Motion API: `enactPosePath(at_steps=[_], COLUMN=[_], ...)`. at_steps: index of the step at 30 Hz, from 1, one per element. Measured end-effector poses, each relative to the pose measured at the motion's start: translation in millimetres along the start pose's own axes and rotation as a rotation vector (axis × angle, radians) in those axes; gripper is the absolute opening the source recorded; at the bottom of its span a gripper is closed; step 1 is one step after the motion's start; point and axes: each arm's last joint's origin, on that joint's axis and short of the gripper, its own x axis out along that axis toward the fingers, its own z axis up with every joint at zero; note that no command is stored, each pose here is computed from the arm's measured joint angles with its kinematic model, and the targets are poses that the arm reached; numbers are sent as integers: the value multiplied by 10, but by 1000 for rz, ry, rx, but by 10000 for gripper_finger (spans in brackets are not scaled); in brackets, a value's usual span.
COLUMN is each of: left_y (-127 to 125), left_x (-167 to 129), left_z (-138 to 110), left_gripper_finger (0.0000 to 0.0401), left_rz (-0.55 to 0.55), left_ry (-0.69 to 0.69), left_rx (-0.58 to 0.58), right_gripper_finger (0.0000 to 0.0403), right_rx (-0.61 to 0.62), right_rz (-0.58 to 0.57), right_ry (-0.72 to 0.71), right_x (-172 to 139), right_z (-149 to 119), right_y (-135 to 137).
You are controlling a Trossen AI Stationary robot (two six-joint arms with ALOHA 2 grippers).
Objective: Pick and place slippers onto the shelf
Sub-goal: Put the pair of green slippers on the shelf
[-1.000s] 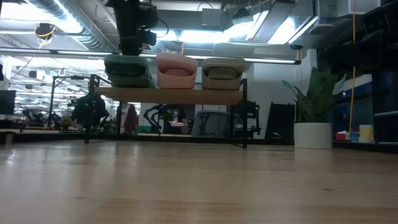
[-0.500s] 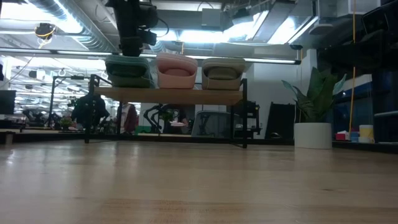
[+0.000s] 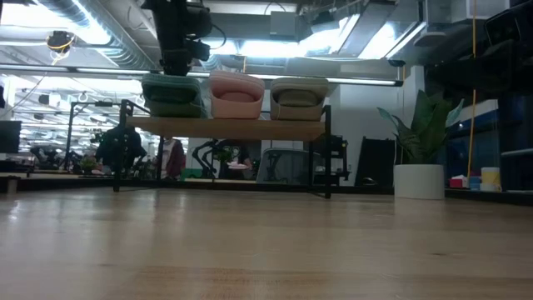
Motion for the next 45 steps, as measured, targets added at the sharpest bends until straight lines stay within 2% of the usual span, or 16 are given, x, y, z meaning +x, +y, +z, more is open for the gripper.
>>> enactPosePath(at_steps=[20, 23, 33, 45], left_y=[10, 9, 8, 3], left_x=[-1, -1, -1, -37], left_z=[30, 30, 30, 8], left_gripper_finger=[54, 71, 166, 177], left_rz=[15, 14, 12, 13], left_ry=[-29, -29, -30, -30], left_rx=[-25, -18, -2, 28], right_gripper_finger=[92, 92, 92, 92], right_rx=[0, 0, 3, 3], right_rz=[0, 0, 0, 0], right_ry=[0, 0, 0, 0], right_x=[0, 0, 0, 0], right_z=[0, 0, 0, 0], right_y=[0, 0, 0, 0])
